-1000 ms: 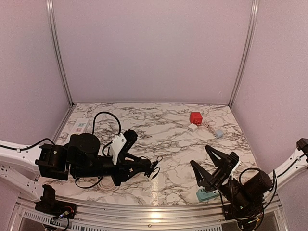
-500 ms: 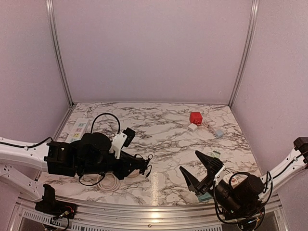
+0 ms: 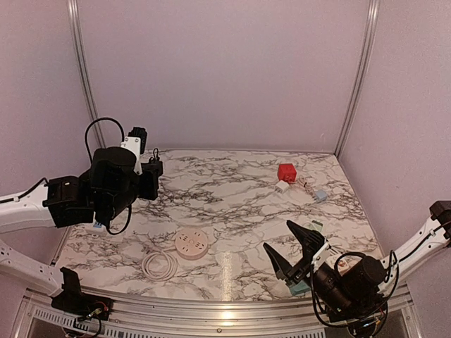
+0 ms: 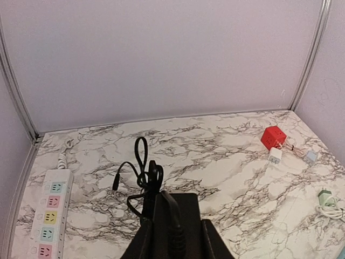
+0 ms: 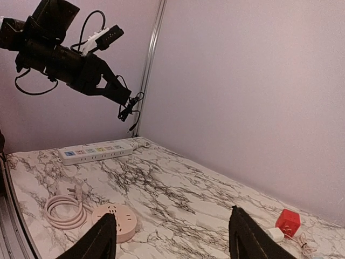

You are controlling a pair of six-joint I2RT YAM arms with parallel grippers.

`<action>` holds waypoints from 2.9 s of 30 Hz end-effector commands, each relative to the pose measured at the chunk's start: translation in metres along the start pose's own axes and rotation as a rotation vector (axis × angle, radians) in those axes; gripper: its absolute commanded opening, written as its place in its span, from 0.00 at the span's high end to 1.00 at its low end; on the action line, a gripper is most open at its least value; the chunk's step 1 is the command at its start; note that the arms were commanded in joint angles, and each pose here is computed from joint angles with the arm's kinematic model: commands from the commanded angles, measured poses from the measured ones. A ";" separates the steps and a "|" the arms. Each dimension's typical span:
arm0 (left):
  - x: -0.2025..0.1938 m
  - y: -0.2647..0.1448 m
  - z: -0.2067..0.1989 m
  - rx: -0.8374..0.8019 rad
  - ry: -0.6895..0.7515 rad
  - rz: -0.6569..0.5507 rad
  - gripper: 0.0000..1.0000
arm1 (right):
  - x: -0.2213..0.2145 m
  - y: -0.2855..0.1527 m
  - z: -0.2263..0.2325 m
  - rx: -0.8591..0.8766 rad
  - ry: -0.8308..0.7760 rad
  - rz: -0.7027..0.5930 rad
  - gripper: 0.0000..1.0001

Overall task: Insert the plug
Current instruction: Insert the plug into the socket slot.

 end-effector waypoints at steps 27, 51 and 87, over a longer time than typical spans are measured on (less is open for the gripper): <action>-0.116 0.110 0.029 0.365 0.612 0.617 0.77 | 0.011 0.007 -0.001 -0.022 0.010 0.003 0.35; -0.181 0.083 -0.022 -0.045 0.518 0.782 0.84 | 0.011 0.008 0.002 -0.011 0.001 0.007 0.35; -0.197 0.069 -0.026 -0.147 0.572 0.924 0.77 | 0.010 0.010 0.007 0.002 -0.026 0.018 0.35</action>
Point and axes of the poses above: each gripper's point midway between its finger pads, its own y axis out along the fingers, its own z axis along the line the jaws close on, x = y × z, the point moved 4 cm from there along -y, back along the fingers, and after that the axes turned 8 degrees about -y, right-handed, at the moved point
